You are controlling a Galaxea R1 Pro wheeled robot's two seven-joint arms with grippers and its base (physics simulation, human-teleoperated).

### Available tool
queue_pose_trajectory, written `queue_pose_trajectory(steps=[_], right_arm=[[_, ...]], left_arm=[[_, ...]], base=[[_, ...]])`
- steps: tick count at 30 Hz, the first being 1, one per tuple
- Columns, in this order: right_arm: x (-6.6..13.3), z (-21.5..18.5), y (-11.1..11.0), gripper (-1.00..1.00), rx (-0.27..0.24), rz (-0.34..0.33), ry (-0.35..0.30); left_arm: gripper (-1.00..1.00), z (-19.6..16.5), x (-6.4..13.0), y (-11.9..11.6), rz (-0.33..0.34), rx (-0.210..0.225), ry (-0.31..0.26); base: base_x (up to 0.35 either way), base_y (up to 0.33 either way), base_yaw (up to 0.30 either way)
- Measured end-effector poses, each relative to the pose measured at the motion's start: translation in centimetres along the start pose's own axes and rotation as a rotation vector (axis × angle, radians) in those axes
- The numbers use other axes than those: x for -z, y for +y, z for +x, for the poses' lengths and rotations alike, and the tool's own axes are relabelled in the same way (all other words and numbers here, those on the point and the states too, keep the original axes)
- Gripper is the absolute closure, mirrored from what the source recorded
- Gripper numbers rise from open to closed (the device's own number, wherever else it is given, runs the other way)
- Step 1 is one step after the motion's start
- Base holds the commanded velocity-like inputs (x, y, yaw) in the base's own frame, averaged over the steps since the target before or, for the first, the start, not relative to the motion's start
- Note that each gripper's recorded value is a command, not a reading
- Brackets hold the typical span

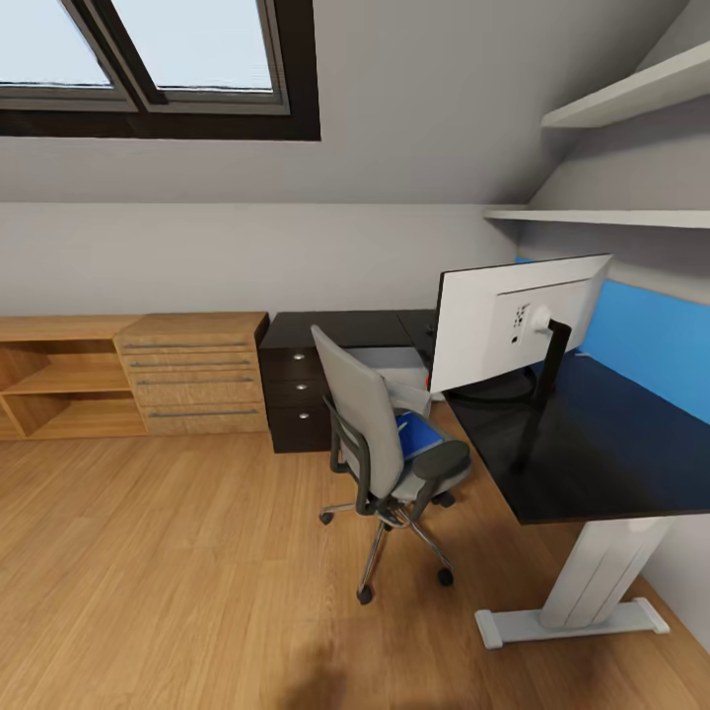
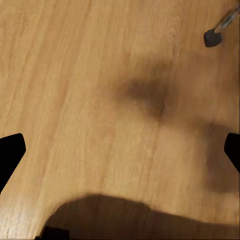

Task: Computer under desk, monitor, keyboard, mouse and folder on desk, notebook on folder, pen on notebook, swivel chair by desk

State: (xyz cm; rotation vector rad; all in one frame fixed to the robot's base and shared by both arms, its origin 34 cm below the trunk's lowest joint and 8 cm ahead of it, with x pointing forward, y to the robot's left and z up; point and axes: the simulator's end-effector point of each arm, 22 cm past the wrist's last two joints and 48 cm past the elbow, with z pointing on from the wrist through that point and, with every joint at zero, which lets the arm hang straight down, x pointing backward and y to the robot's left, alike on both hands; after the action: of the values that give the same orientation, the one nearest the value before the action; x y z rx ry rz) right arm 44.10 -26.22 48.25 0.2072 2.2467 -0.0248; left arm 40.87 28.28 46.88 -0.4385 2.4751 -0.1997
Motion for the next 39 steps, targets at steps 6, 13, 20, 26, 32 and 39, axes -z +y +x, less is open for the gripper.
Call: queue_pose_trajectory(steps=[6,13,20,26,32,39], right_arm=[[-4.1,-6.7,0.6,-1.0,-0.024,0.017,-0.114],[-9.3,-13.5,1.1,-1.0,-0.038,0.053,-0.126],[-10.7,-11.5,1.2,-1.0,-0.039,0.064,-0.064],[-11.2,-10.3,0.4,-1.0,-0.06,0.08,-0.064],[-11.8,-9.8,-0.3,-1.0,-0.131,0.11,-0.079],[-12.4,-8.0,-0.1,-1.0,-0.162,0.116,-0.073]], left_arm=[[-1.0,-7.1,-2.2,-6.5,-0.064,-0.058,0.092],[-1.0,-13.3,-4.3,-12.4,-0.021,-0.066,0.088],[-1.0,-16.5,-5.5,-12.4,-0.022,-0.061,-0.007],[-1.0,-17.9,-6.2,-9.2,-0.055,-0.071,-0.058],[-1.0,-17.6,-7.0,-8.4,-0.056,-0.07,-0.07],[-1.0,-17.2,-7.9,-7.7,-0.058,-0.069,-0.081]], base=[[0.0,0.0,0.0],[0.0,0.0,0.0],[0.0,0.0,0.0],[0.0,0.0,0.0],[0.0,0.0,0.0],[0.0,0.0,0.0]])
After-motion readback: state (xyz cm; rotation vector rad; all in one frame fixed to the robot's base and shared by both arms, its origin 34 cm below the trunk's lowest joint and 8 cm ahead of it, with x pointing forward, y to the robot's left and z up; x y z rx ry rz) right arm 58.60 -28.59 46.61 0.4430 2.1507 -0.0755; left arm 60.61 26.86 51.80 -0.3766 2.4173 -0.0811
